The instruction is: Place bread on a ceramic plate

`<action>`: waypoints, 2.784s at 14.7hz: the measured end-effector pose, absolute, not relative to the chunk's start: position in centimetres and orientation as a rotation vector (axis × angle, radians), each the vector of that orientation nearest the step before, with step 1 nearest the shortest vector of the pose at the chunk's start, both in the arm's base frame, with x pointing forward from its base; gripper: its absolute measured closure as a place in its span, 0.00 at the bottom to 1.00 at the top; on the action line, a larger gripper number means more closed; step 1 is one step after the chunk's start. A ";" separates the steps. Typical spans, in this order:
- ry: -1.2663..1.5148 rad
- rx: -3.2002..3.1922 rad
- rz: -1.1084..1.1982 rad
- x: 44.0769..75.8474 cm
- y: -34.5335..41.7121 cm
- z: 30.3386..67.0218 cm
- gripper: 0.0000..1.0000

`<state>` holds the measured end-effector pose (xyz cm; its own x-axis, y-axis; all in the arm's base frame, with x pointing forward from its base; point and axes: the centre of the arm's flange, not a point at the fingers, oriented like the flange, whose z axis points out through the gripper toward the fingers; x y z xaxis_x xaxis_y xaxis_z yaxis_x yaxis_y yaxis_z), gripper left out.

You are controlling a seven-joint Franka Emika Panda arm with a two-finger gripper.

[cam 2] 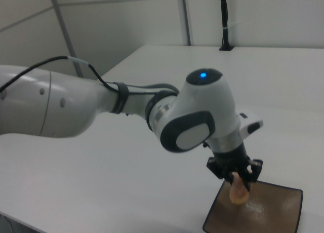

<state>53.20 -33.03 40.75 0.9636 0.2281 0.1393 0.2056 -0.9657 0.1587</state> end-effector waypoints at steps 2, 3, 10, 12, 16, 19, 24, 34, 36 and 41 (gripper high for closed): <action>0.308 2.973 0.217 52.4 -33.7 38.7 0.65; 0.296 2.977 0.202 51.9 -34.1 38.0 0.65; 0.296 2.970 0.155 51.7 -35.2 35.0 0.62; 0.299 2.971 0.145 51.7 -35.2 34.6 0.45; 0.299 2.972 0.143 51.7 -35.2 34.5 0.07; 0.297 2.969 0.150 51.8 -35.3 34.8 0.00; 0.287 2.971 0.184 51.8 -34.5 39.0 0.00; -0.201 3.121 0.206 52.3 -22.6 59.6 0.00; -0.244 3.150 0.188 51.7 -19.6 62.5 0.00; -0.185 3.191 0.181 52.3 -8.0 65.8 0.00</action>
<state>52.27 -8.03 65.83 0.9869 -0.1185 0.1092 -0.1118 -0.9916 -0.0657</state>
